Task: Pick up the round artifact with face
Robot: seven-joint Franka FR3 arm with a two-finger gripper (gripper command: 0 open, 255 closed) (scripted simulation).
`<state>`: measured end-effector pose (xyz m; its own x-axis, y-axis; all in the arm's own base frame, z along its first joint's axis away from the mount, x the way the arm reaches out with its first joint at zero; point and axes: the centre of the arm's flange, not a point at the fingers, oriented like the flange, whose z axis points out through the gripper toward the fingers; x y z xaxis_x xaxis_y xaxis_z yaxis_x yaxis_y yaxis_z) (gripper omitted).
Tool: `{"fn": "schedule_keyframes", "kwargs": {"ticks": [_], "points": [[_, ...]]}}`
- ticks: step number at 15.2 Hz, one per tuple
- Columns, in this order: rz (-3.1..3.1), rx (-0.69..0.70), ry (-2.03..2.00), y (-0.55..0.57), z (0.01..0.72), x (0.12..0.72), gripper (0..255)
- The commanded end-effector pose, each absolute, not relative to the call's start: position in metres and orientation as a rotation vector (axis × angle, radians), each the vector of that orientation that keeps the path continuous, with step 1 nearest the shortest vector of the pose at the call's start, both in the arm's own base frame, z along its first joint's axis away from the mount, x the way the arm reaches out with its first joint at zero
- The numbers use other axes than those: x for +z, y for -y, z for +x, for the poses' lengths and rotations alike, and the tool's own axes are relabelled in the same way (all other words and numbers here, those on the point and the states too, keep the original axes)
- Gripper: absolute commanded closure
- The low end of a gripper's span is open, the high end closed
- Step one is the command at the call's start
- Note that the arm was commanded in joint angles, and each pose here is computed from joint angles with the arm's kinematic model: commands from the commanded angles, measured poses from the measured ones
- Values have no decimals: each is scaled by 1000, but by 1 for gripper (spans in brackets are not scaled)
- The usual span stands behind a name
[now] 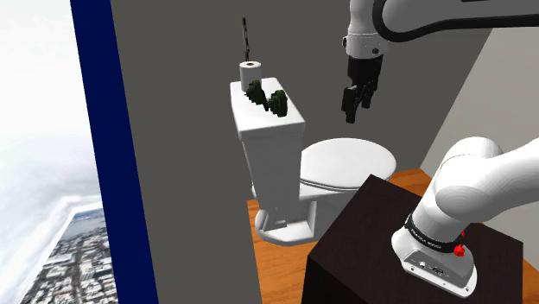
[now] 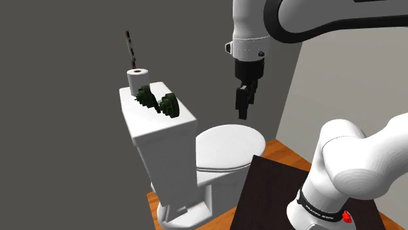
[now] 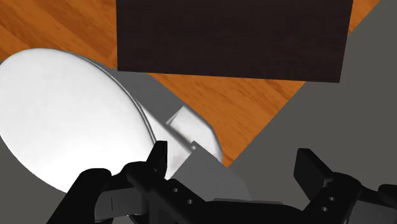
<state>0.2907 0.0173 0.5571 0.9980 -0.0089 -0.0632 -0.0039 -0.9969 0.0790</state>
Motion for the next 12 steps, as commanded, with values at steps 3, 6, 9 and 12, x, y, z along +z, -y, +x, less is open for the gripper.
{"fn": "schedule_keyframes", "kwargs": {"ticks": [3, 6, 9, 12], "points": [[3068, -63, 49, -20, 313, 554, 0], [3077, -10, 107, -23, 347, 551, 0], [3084, 43, 166, -24, 382, 549, 0], [3089, 96, 225, -25, 416, 548, 0]]}}
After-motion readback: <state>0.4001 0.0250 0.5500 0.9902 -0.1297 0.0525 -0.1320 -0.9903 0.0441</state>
